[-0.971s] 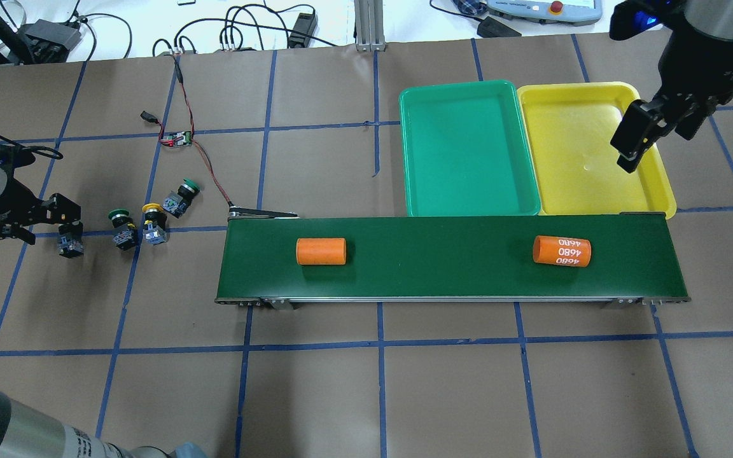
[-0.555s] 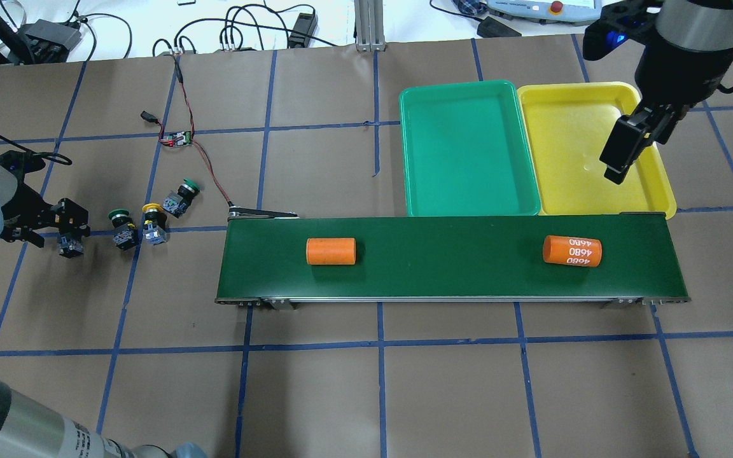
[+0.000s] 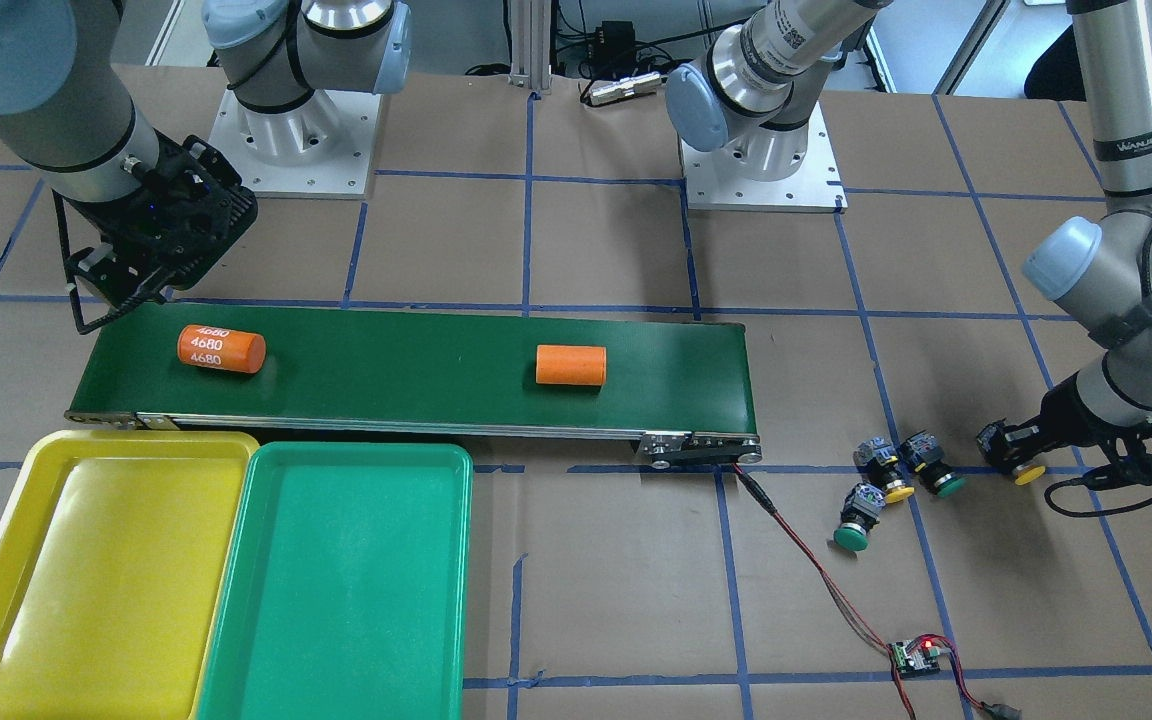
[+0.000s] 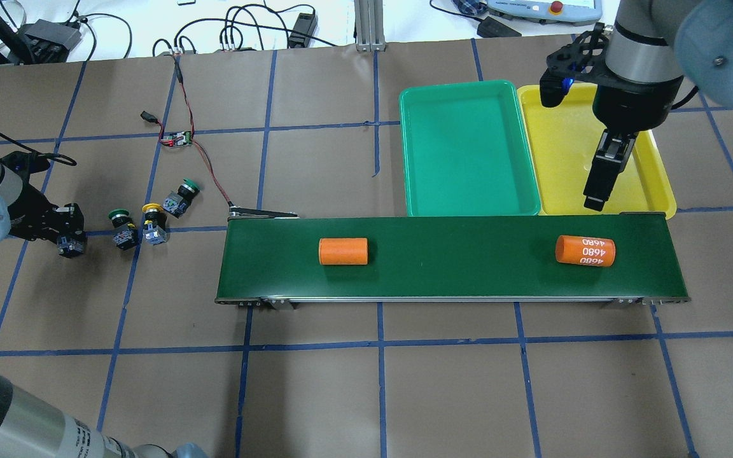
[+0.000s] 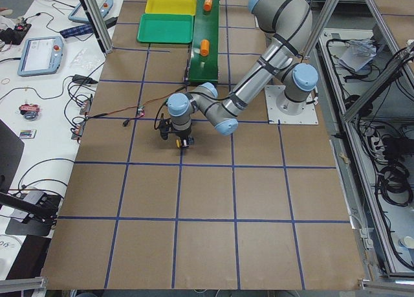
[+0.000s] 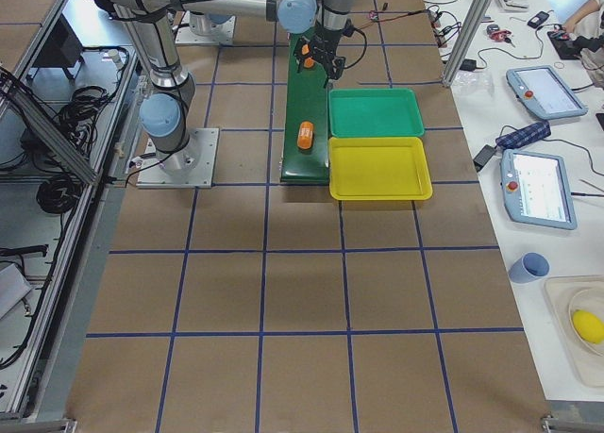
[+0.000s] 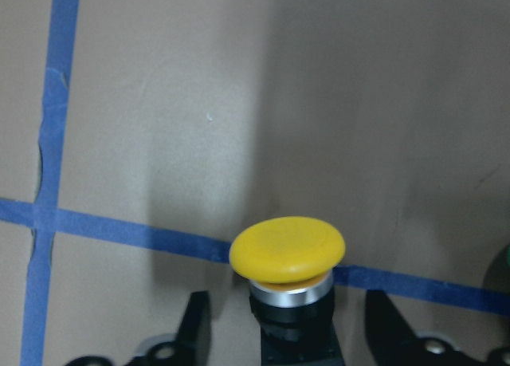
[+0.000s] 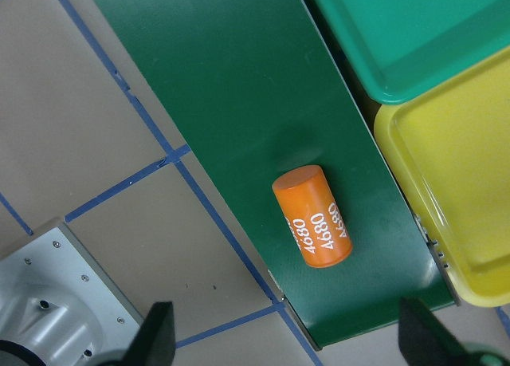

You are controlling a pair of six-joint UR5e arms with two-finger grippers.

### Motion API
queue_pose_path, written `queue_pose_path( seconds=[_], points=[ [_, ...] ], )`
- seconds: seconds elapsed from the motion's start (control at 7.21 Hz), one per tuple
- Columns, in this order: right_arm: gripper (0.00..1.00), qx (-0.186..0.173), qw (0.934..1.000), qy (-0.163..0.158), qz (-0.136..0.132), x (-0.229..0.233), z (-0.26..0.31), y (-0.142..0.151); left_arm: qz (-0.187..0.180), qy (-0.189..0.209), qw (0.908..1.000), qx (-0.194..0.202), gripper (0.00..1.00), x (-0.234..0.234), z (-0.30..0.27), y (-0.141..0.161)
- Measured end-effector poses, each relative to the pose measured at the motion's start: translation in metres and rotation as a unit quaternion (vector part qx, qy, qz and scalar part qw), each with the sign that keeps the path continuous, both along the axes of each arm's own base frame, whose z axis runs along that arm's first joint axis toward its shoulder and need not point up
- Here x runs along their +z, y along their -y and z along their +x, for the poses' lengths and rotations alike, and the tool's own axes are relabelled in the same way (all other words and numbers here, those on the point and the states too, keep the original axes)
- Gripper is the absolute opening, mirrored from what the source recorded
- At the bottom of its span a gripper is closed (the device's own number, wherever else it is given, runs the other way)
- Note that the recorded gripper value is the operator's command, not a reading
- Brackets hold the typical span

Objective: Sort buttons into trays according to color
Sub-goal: 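Carry the yellow button to the belt while the right gripper lowers at its far end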

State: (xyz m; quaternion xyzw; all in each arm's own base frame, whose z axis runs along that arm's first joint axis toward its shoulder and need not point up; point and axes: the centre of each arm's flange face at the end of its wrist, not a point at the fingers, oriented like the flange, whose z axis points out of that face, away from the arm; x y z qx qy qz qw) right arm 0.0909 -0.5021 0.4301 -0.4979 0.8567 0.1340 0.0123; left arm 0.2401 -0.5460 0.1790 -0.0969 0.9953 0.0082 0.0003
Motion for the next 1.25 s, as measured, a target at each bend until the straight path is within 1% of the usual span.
queue_pose_path(
  seconds=[0.14,0.42,0.55,0.69,0.83,1.11,1.25],
  points=[
    [1.00,0.016,0.9998,0.006,0.011,-0.011,0.000,0.004,-0.009,-0.001,0.9999,-0.006,0.00,0.011,-0.006,0.002],
    [1.00,0.021,0.9987,0.013,0.044,-0.043,0.000,0.013,-0.019,-0.015,0.9995,-0.021,0.00,0.047,-0.019,-0.003],
    [1.00,0.022,0.9982,0.015,0.053,-0.053,0.000,0.014,-0.020,-0.016,0.9992,-0.031,0.00,0.070,-0.025,-0.009],
    [1.00,0.023,0.9984,0.015,0.049,-0.056,0.000,0.016,-0.020,-0.017,0.9988,-0.040,0.00,0.091,-0.034,-0.015],
    [1.00,0.028,0.9988,0.016,0.038,-0.059,-0.001,0.019,-0.015,-0.022,0.9983,-0.052,0.00,0.114,-0.052,-0.020],
    [1.00,0.040,0.9985,0.019,0.032,-0.080,-0.001,0.014,0.003,-0.033,0.9961,-0.082,0.00,0.161,-0.105,-0.036],
    [1.00,0.041,0.9987,0.019,0.024,-0.088,-0.001,0.009,0.006,-0.033,0.9942,-0.102,0.00,0.179,-0.140,-0.042]
  ],
)
